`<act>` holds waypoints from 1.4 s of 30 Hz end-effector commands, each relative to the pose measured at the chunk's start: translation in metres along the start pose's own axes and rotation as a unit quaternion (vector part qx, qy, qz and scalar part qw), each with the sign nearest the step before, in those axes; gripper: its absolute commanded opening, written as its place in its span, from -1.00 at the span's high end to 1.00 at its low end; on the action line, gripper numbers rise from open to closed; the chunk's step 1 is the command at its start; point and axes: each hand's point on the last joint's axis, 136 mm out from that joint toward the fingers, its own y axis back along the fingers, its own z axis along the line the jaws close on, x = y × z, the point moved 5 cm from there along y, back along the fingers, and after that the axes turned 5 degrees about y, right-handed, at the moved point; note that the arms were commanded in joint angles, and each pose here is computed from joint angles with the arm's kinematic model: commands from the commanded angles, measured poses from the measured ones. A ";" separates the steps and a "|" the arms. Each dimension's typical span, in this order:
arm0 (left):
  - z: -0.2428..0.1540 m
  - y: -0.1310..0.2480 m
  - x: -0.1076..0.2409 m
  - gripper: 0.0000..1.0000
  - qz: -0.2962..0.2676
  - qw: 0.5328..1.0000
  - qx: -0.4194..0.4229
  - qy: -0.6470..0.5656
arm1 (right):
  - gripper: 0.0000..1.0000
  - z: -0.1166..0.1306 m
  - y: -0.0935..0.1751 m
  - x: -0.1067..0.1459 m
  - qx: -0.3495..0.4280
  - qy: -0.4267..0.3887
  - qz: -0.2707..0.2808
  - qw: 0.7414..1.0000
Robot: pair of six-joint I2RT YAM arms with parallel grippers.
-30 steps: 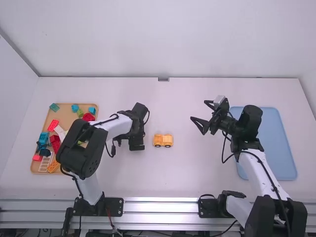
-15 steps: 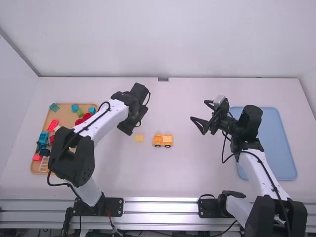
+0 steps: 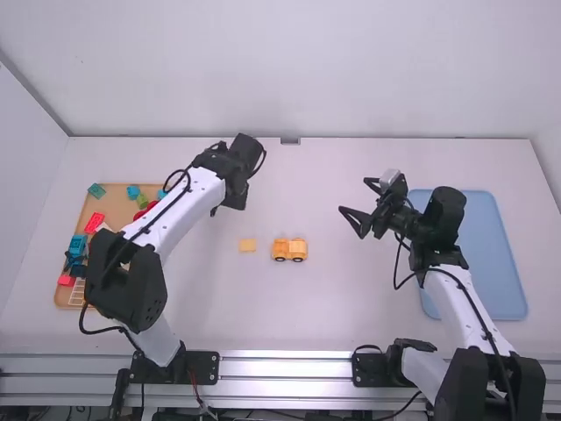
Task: Assemble lego blocks to make yellow taxi
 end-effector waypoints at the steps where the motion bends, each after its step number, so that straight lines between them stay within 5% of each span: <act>1: 0.009 0.001 -0.009 -0.98 -0.024 0.989 -0.023 -0.143 | -0.97 0.000 -0.001 0.003 0.000 -0.005 0.003 1.000; 5: -0.012 -0.006 -0.008 -0.98 -0.036 0.949 0.080 -0.302 | -0.97 0.000 -0.001 0.003 -0.001 -0.006 0.003 1.000; 12: -0.036 -0.010 0.027 -0.98 -0.076 0.807 0.329 -0.484 | -0.97 0.001 -0.001 0.003 -0.005 -0.006 0.002 1.000; 19: -0.032 -0.017 0.052 -0.98 -0.251 0.671 0.527 -0.458 | -0.97 0.001 -0.001 0.003 -0.003 -0.007 0.003 1.000; 29: -0.053 -0.056 0.097 -0.92 -0.368 0.618 0.590 -0.366 | -0.97 0.002 -0.001 0.006 -0.005 -0.009 0.007 1.000; 42: -0.076 -0.096 0.123 -0.76 -0.345 0.618 0.617 -0.343 | -0.96 0.020 -0.021 0.006 -0.023 0.033 0.021 0.999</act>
